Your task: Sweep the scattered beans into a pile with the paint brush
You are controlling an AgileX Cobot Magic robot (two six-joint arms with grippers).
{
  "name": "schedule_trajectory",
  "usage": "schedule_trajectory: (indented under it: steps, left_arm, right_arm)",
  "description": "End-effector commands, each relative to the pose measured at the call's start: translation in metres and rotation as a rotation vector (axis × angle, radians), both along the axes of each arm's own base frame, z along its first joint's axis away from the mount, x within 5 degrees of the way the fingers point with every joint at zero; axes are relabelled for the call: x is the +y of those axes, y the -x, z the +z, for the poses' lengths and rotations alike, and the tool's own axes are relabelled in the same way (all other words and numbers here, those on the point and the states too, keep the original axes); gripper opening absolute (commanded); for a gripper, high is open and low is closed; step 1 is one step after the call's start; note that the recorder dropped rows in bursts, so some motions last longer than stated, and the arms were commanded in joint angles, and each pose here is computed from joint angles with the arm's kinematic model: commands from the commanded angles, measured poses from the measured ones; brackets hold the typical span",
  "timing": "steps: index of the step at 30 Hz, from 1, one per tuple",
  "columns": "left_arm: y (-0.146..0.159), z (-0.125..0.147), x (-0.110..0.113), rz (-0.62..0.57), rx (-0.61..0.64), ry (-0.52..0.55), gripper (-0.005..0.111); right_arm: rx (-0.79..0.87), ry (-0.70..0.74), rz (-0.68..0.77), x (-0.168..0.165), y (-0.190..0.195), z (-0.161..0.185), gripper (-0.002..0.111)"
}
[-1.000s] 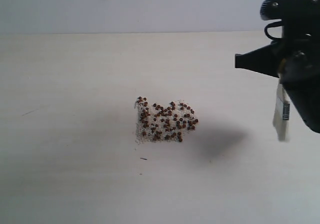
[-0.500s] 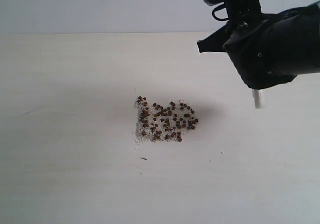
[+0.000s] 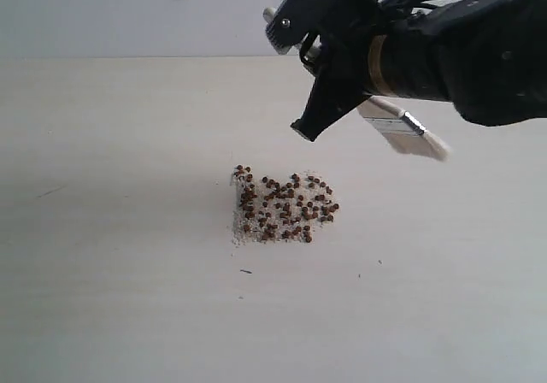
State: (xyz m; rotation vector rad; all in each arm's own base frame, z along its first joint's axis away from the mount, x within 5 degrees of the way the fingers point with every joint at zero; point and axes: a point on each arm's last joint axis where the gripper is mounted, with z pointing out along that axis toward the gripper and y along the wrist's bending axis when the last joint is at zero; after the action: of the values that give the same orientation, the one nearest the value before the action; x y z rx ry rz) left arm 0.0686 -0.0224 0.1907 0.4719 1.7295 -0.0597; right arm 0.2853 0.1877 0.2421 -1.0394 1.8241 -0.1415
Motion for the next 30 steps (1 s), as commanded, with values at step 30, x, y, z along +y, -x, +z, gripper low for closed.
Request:
schedule_trajectory:
  steps: [30]
  left_arm:
    - [0.000,0.001,0.000,0.003,-0.006,0.007,0.000]
  right_arm:
    - [-0.482,-0.545,0.245,-0.107,0.185,0.007,0.000]
